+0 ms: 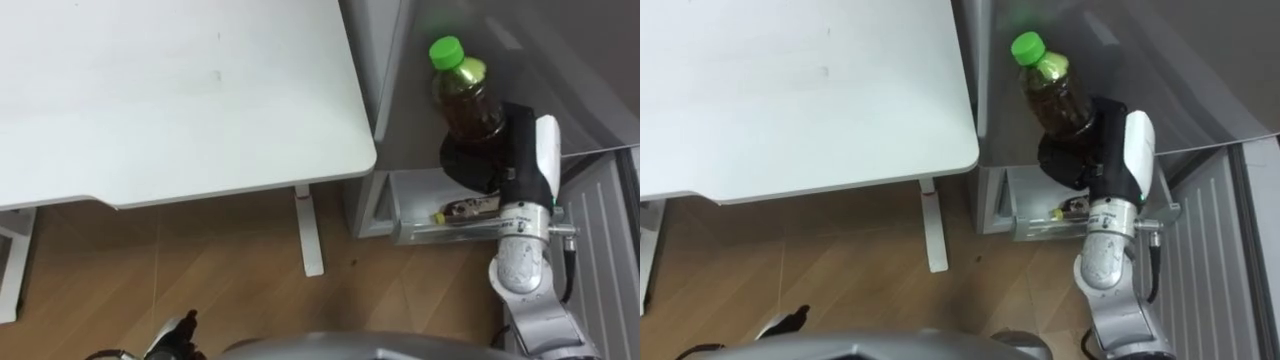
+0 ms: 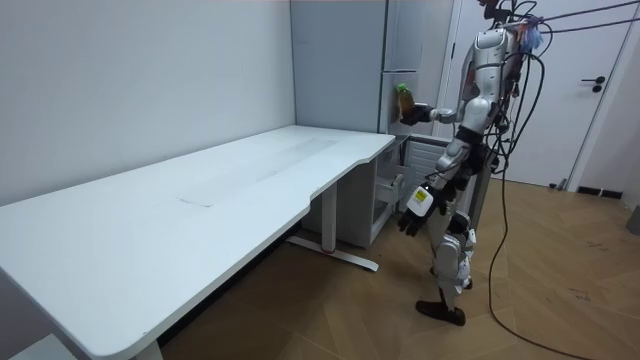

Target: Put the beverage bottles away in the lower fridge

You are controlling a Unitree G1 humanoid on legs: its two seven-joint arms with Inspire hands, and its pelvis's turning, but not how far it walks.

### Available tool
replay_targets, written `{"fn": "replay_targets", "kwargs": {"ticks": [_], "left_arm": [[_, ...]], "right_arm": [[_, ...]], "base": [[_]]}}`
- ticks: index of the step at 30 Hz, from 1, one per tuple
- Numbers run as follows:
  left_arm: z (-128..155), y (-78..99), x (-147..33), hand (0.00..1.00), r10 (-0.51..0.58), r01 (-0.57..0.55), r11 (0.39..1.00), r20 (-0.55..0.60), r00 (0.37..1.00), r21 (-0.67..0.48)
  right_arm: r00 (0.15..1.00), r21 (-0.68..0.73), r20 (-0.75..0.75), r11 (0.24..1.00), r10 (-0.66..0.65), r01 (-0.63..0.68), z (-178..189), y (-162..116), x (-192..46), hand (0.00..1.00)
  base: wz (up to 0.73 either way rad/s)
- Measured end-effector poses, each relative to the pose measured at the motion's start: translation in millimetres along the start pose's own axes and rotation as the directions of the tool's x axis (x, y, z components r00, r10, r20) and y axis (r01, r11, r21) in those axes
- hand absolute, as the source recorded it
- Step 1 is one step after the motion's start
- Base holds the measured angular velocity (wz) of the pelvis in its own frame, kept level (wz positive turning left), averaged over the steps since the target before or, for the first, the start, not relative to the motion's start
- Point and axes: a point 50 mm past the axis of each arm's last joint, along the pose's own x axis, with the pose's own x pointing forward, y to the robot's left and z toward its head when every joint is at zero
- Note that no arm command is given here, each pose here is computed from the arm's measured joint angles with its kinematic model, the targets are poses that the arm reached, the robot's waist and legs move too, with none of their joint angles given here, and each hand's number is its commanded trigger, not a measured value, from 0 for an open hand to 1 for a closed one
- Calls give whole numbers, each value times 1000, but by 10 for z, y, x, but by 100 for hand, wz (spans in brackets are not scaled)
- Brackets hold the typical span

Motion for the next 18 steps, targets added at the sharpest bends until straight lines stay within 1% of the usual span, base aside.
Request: {"fn": "replay_targets", "kwargs": {"ticks": [2, 5, 7, 9, 13, 18], "left_arm": [[6, 7, 2, 0, 7, -7, 1000, 1, 1000, -3], [12, 19, 2, 0, 26, -26, 1000, 7, 1000, -13], [16, 20, 2, 0, 30, -29, 999, 10, 1000, -26], [9, 17, 1, 0, 29, -29, 999, 7, 1000, -46], [18, 0, 0, 0, 28, -27, 998, 9, 1000, -51], [33, -22, 0, 0, 24, -23, 998, 13, 1000, -55]], "right_arm": [[999, 46, -39, 998, -36, 37, -37, -20, -3, 100], [987, 109, -112, 986, -118, 130, -112, -93, -1, 100], [968, 175, -181, 962, -177, 208, -164, -158, 3, 100], [950, 196, -229, 946, -212, 258, -217, -188, -7, 100], [910, 207, -327, 920, -256, 333, -358, -221, -50, 100], [877, 238, -388, 888, -285, 394, -401, -239, -68, 100]], "base": [[0], [0], [0], [0], [0], [0]]}}
